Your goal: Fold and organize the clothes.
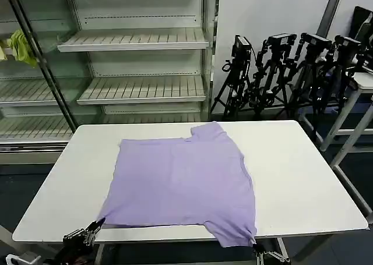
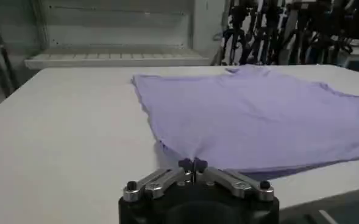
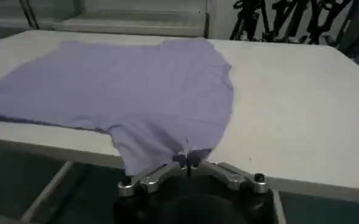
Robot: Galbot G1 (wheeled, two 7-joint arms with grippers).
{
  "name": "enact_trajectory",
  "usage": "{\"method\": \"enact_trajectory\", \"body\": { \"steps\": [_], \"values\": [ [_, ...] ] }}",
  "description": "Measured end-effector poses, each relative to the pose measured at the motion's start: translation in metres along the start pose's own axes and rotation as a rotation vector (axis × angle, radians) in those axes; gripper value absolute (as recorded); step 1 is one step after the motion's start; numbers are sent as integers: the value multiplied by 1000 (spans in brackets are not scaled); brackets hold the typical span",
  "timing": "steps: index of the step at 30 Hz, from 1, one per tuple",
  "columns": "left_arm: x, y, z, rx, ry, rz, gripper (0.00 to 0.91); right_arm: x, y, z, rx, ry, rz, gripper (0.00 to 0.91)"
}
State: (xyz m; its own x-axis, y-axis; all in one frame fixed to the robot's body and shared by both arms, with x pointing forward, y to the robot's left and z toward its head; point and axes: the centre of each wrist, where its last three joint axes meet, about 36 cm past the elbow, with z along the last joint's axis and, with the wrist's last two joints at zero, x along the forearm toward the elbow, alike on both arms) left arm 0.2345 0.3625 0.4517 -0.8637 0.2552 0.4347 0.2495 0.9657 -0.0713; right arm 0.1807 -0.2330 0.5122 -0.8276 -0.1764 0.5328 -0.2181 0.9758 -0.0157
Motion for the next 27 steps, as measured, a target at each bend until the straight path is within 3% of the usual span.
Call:
{"method": "enact_trajectory", "body": {
  "steps": [11,27],
  "values": [
    [-10,3,0,4,-21,11,60,-11,-5,-17,-16,-69,-5,0],
    [-40,23,-22,-3,-93,26,60,-53,-23,-43,-21,-163,-21,0]
  ]
}}
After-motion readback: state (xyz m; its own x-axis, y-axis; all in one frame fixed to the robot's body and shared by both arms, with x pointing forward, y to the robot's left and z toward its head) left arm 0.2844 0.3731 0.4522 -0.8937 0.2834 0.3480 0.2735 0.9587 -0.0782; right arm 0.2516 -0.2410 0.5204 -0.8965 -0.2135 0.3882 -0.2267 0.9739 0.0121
